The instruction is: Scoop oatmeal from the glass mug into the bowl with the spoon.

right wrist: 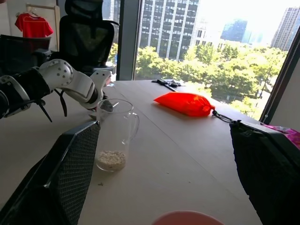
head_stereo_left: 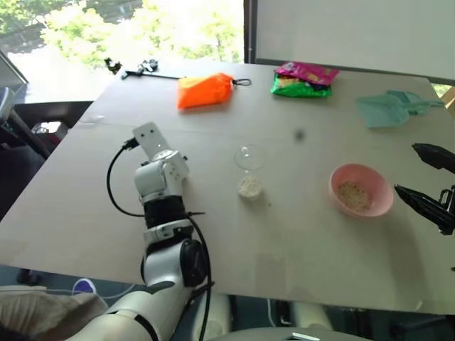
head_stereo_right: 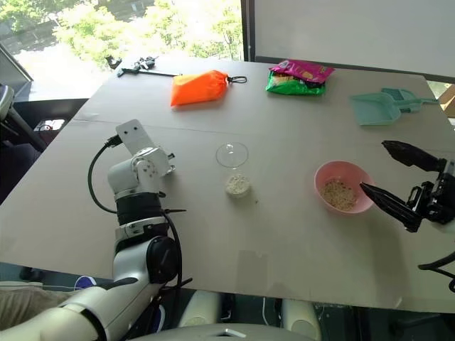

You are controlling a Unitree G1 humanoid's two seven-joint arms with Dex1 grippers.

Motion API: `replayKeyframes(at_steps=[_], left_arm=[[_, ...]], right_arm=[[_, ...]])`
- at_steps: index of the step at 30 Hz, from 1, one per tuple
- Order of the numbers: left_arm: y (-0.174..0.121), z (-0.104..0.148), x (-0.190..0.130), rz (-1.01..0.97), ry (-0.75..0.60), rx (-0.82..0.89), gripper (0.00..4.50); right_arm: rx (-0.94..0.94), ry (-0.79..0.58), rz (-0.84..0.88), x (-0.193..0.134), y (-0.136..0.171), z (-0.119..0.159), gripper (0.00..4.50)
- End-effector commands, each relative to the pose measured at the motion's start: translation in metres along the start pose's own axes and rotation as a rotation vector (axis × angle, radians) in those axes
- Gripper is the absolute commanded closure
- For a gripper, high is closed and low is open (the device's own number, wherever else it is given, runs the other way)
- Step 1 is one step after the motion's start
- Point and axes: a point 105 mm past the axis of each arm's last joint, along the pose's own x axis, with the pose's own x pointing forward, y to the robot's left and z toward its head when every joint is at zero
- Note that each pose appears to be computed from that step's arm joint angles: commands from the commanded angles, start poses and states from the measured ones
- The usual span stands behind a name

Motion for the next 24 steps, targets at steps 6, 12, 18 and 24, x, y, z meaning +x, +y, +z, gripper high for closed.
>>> replayKeyframes(at_steps=[6,12,18,24], left_arm=[[-0.001,-0.011,0.001,-0.013,0.039,-0.025,4.38],[-0.003,0.042,-0.022,-0.116,-0.214,-0.037,4.38],[-0.075,0.108,-0.13,-0.899,-0.74,0.193,4.38],[-0.094,0.098,-0.189,-1.306,-0.93,0.45,4.38]], right_arm=[[-0.042,0.105,-0.123,0.004,-0.012,0.001,0.0],[-0.113,0.209,-0.272,0.038,-0.032,0.011,0.0],[-0.034,0.163,-0.346,0.093,-0.054,0.04,0.0],[0.26,0.073,-0.261,0.169,-0.044,0.042,0.0]])
